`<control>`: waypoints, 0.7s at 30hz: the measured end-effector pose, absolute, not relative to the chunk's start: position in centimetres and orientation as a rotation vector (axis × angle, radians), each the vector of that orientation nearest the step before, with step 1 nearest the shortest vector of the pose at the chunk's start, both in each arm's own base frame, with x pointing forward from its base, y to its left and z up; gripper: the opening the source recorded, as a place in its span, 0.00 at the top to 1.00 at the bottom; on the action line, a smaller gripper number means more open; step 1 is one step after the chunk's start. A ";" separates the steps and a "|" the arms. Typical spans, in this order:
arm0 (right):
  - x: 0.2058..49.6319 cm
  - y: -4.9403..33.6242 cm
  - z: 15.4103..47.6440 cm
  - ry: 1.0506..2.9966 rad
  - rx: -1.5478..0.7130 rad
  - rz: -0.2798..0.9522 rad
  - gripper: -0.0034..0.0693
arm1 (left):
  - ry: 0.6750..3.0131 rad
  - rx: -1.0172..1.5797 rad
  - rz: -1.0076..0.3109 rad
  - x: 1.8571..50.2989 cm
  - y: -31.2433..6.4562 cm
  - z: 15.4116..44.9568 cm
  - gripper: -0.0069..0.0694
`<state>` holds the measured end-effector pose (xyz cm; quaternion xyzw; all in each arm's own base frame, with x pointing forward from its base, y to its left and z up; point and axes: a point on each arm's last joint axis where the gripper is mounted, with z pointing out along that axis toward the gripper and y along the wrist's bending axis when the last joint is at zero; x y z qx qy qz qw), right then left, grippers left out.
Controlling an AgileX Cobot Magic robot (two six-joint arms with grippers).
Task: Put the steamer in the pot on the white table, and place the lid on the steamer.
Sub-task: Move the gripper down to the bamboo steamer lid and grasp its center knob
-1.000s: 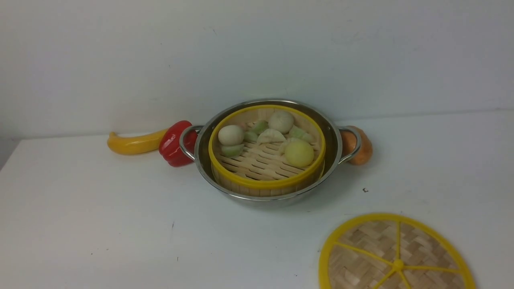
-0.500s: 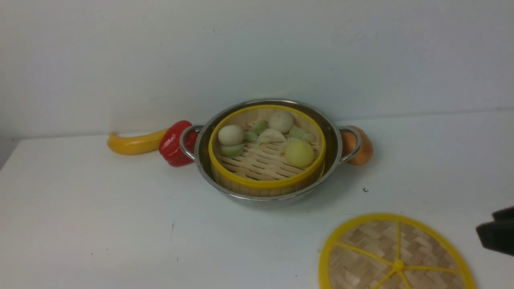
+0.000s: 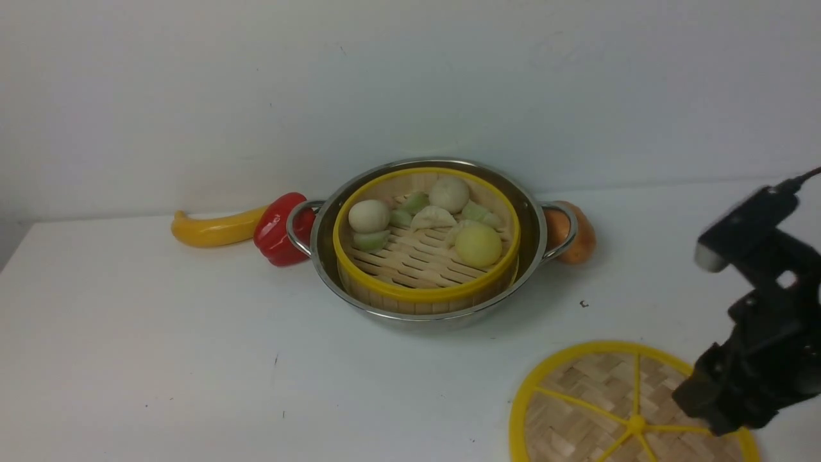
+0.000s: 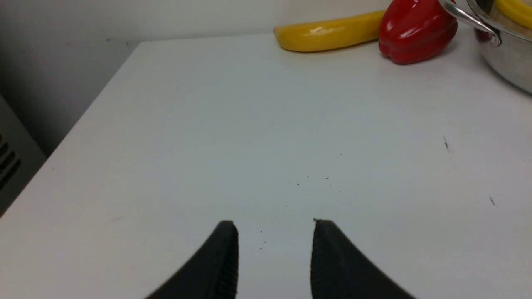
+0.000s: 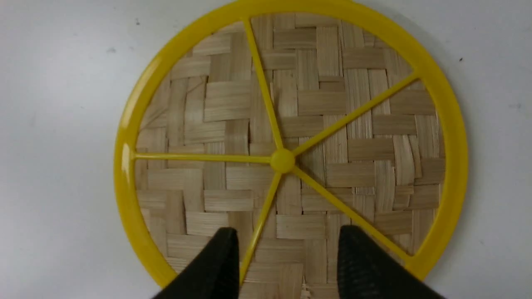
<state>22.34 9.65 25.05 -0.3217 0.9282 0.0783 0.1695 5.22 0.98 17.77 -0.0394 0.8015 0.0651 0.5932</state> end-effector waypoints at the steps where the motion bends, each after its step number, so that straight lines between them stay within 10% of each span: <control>1: 22.8 10.3 24.5 2.658 -0.932 0.166 0.49 | 1.863 -0.092 0.151 5.2 1.0 17.8 0.59; 21: 25.8 14.8 18.8 2.809 -1.014 0.048 0.59 | 1.863 -0.092 0.151 5.2 1.0 17.8 0.59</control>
